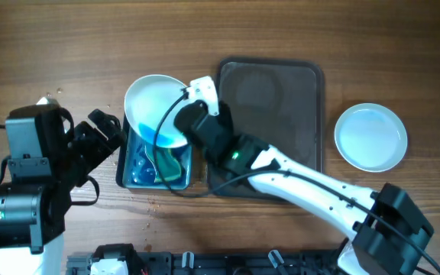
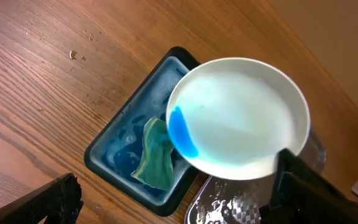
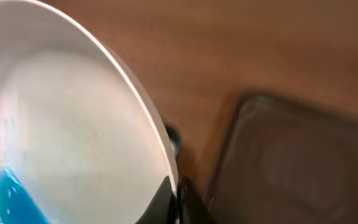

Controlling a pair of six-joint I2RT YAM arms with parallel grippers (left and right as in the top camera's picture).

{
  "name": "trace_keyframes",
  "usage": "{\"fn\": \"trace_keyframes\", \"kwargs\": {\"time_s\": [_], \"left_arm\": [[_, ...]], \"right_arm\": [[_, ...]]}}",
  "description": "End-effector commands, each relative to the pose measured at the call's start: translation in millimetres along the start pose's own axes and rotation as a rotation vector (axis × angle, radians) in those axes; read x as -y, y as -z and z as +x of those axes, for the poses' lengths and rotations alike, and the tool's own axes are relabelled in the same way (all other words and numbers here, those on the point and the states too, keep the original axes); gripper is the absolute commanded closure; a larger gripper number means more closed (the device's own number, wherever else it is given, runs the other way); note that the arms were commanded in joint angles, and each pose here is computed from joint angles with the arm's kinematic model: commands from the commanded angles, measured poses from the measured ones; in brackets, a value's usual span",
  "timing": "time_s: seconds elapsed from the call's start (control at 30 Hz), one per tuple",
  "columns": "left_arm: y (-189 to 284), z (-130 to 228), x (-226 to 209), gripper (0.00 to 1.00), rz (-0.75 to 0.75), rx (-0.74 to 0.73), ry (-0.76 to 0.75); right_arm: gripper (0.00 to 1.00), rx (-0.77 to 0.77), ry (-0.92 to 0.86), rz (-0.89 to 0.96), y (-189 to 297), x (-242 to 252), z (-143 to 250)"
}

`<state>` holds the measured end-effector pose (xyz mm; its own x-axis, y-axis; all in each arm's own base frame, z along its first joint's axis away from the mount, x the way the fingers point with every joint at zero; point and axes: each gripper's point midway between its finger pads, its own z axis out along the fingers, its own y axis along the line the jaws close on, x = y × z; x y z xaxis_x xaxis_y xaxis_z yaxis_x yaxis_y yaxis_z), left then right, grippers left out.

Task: Clean dirty plates on tray and stack at the side
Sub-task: 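Lift the plate with the right gripper and tilt it over the water tray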

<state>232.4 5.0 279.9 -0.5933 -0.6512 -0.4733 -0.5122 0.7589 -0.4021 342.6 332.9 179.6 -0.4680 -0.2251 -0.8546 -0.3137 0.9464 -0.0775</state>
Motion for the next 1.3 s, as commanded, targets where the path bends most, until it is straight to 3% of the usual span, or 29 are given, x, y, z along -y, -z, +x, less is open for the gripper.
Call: {"fn": "trace_keyframes", "kwargs": {"time_s": [0.0,0.47,0.73,1.27], "left_arm": [[1.7,-1.4,2.2,0.00,0.011,0.001,-0.004],[0.1,-1.4,2.2,0.00,0.008,-0.004,-0.004],[0.1,-1.4,2.2,0.00,0.008,-0.004,-0.003],[0.1,-1.5,2.2,0.00,0.008,-0.004,-0.004]], "right_arm": [[0.96,0.118,0.236,0.170,21.9,5.9,-24.3],[0.96,0.242,0.480,0.468,73.5,7.9,-55.9],[0.96,0.267,0.604,0.471,87.2,-8.3,-65.3],[0.96,0.275,0.590,0.469,87.8,-8.7,-67.0]]}}
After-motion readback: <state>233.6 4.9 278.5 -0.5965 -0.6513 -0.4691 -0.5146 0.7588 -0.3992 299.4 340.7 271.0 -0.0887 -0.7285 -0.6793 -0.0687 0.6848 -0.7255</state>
